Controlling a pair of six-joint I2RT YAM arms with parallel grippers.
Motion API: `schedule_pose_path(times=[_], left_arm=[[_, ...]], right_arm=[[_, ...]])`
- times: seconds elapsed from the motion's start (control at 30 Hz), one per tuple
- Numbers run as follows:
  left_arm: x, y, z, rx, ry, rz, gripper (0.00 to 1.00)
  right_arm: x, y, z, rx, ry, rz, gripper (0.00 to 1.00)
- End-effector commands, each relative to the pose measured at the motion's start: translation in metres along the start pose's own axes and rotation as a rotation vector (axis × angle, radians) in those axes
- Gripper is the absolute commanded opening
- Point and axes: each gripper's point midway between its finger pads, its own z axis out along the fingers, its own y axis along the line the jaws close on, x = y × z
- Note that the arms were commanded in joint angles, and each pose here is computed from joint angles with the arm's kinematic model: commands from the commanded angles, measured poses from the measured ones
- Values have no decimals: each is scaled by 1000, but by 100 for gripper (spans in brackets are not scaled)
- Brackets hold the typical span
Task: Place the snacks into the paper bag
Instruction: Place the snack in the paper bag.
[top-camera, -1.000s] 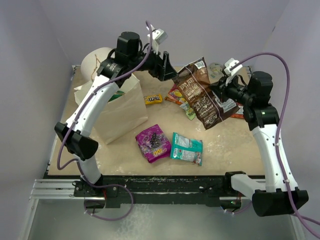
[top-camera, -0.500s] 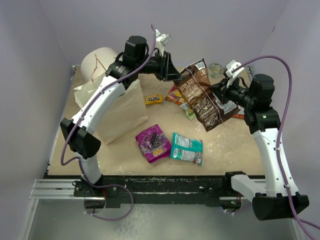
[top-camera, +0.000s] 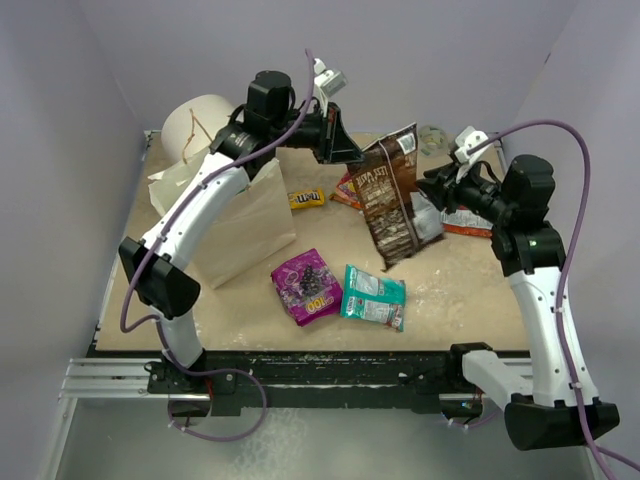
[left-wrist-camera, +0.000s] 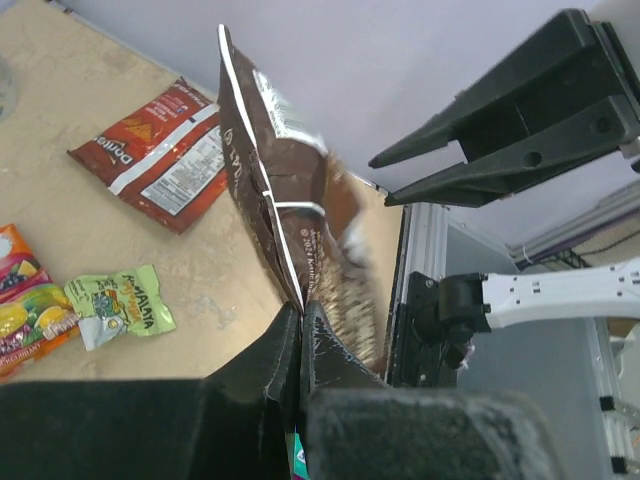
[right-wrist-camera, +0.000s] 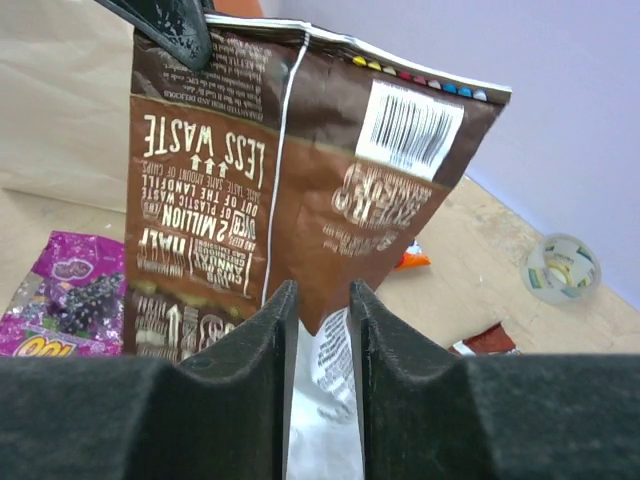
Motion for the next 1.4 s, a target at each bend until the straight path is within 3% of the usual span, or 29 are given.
schedule_pose_path(times=[0.0, 0.1, 0.27, 0.67, 0.93, 1.2, 1.37], left_arm=[[-36, -60, -30, 124, -81, 252, 0], [-43, -70, -40, 118, -94, 316, 0], [-54, -89, -59, 96, -120, 418, 0], [-116, -115, -129, -215, -267, 795, 0], [-168, -135, -177, -420, -433, 900, 0], [-232, -155, -245, -726, -649, 1076, 0], [-248, -154, -265, -865, -668, 1188, 0]], right_arm=[[-6, 16, -6, -74, -24, -60, 38], [5, 22, -9, -102, 23, -69, 52], [19, 27, -17, -102, 70, -76, 60], [45, 27, -26, -45, 118, -76, 63], [53, 26, -24, -41, 130, -70, 63], [55, 26, -22, -49, 136, -63, 63], [57, 27, -22, -53, 136, -63, 63]])
